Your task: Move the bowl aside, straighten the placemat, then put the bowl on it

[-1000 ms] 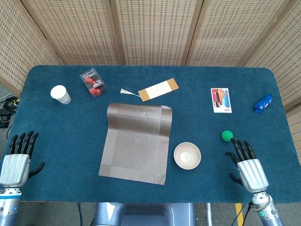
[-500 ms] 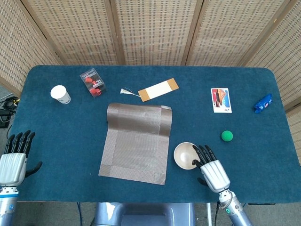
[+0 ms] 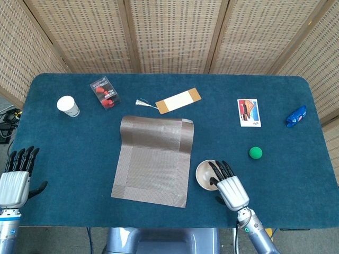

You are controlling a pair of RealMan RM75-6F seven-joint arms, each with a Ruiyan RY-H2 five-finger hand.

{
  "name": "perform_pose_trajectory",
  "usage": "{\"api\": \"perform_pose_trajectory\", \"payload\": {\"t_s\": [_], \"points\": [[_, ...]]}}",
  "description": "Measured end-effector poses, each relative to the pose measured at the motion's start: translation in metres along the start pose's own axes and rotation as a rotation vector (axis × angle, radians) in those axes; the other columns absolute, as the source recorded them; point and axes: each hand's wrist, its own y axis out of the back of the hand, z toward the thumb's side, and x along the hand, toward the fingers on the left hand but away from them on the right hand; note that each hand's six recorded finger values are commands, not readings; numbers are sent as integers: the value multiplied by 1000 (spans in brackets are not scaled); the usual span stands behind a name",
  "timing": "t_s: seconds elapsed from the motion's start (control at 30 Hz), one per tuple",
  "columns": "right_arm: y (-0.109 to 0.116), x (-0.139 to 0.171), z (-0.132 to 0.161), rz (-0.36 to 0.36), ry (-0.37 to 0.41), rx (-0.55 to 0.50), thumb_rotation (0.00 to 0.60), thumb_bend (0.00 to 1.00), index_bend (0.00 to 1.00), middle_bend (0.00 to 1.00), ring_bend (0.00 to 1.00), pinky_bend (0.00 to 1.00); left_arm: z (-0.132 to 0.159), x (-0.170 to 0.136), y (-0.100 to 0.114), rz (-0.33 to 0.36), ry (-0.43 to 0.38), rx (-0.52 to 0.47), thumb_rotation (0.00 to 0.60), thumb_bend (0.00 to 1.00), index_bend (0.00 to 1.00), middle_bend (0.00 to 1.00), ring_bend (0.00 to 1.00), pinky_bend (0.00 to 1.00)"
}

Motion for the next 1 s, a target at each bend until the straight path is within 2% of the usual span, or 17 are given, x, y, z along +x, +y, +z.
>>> {"api": "perform_pose_trajectory", "payload": {"t_s": [0.33,0.6,1.0], "points": [[-16,-14,5,36,-1,8,600,461,550,152,0,127,-1,2,-1,0,4,-11,600,201,0,0,0,0],[-19,-18,3,20,-7,19,600,498,697,242,8,149,-2,4,-3,-3,9,-13,600,201,0,0,0,0],[-14,-21,1,-6,-9,34,600,508,720,266,16,161,-2,5,-3,-3,11,-19,600,201,0,0,0,0]]}}
